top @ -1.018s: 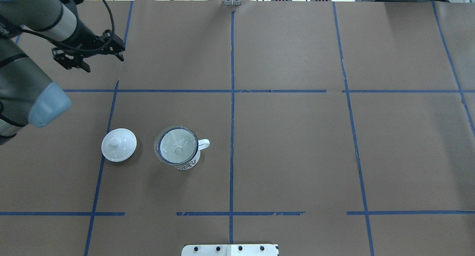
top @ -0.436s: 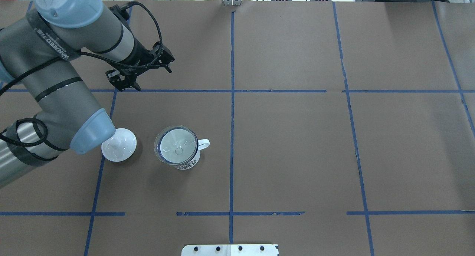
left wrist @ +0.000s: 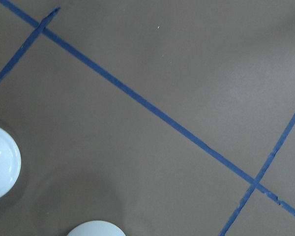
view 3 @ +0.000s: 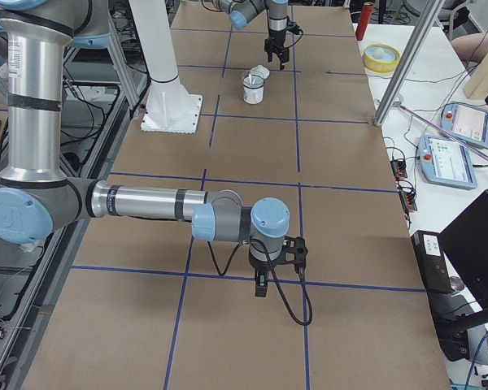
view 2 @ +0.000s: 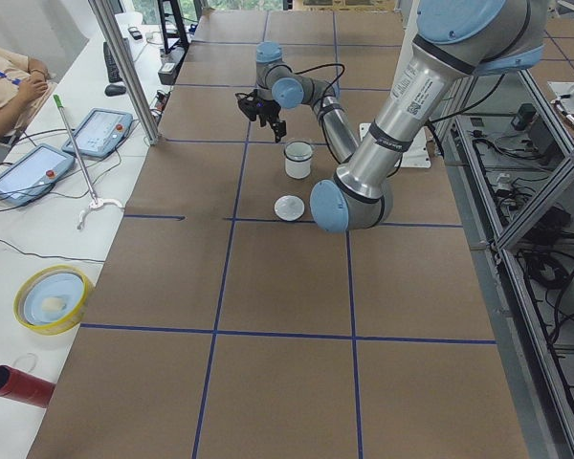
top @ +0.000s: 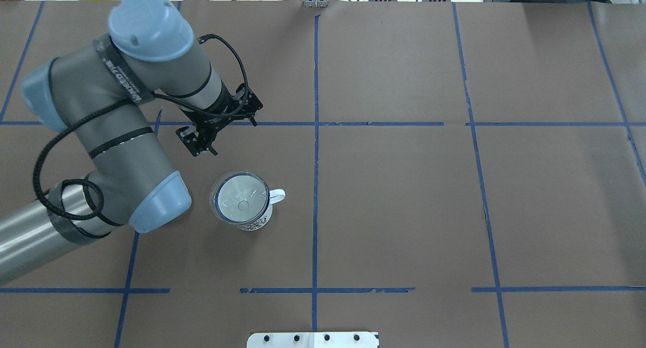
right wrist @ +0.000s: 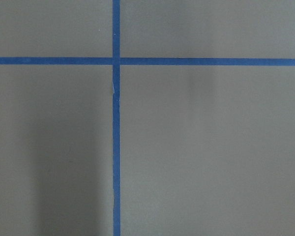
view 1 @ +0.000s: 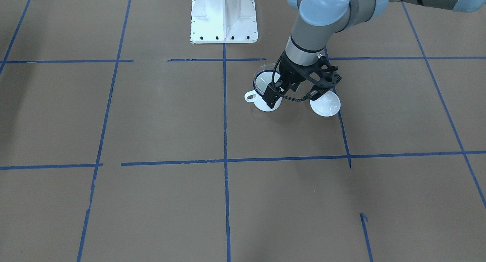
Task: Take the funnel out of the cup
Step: 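Move the left gripper over the clear glass funnel in the mug, then close the left gripper on the glass funnel's rim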
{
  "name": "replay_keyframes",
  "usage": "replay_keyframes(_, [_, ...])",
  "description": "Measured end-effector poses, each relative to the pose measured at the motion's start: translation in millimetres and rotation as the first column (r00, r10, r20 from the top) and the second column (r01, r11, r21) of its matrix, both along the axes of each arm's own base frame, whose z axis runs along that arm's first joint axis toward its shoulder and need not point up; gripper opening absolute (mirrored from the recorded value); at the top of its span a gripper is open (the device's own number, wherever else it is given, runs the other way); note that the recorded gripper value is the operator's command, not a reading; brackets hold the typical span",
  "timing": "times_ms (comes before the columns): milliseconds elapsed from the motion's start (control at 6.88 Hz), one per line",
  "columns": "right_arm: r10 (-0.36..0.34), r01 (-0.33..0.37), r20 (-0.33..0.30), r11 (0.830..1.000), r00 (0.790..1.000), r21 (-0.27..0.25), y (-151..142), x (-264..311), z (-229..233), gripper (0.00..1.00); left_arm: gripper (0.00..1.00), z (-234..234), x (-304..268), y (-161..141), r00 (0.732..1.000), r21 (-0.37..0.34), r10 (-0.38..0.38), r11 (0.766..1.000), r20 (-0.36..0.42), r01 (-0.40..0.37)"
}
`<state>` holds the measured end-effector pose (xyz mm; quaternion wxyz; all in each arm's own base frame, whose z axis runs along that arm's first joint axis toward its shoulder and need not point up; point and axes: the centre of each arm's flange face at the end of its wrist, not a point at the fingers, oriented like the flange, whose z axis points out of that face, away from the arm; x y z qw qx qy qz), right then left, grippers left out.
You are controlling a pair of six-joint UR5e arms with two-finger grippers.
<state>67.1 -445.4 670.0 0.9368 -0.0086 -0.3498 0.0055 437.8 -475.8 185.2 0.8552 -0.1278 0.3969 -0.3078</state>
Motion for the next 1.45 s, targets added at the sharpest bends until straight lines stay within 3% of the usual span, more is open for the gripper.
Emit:
replay_keyframes(145, [0.000,0.000,0.000,1.000,1.000,0.000,0,0,0,1.00,0.77,-2,16,11,0.999,-0.042,0.015,0.999,0.029,-0.014])
replay_keyframes(727, [0.000,0.000,0.000,1.000,1.000,0.000,0,0,0,1.00,0.71,3,62,34,0.996,-0.127,0.034,0.992,0.083,-0.024])
replay_keyframes(1018, [0.000,0.000,0.000,1.000,1.000,0.000,0,0,0,1.00,0.52,5,73,34,0.995,-0.135,0.044,0.990,0.092,-0.031])
replay_keyframes(1164, [0.000,0.000,0.000,1.000,1.000,0.000,0,0,0,1.00,0.19,6,77,36,0.994,-0.136,0.049,0.990,0.094,-0.036])
replay_keyframes(1309, [0.000,0.000,0.000,1.000,1.000,0.000,0,0,0,1.00,0.00,6,79,37,0.994,-0.137,0.052,0.990,0.094,-0.039])
replay_keyframes(1455, [0.000,0.000,0.000,1.000,1.000,0.000,0,0,0,1.00,0.00,5,80,38,0.994,-0.137,0.053,0.990,0.093,-0.040])
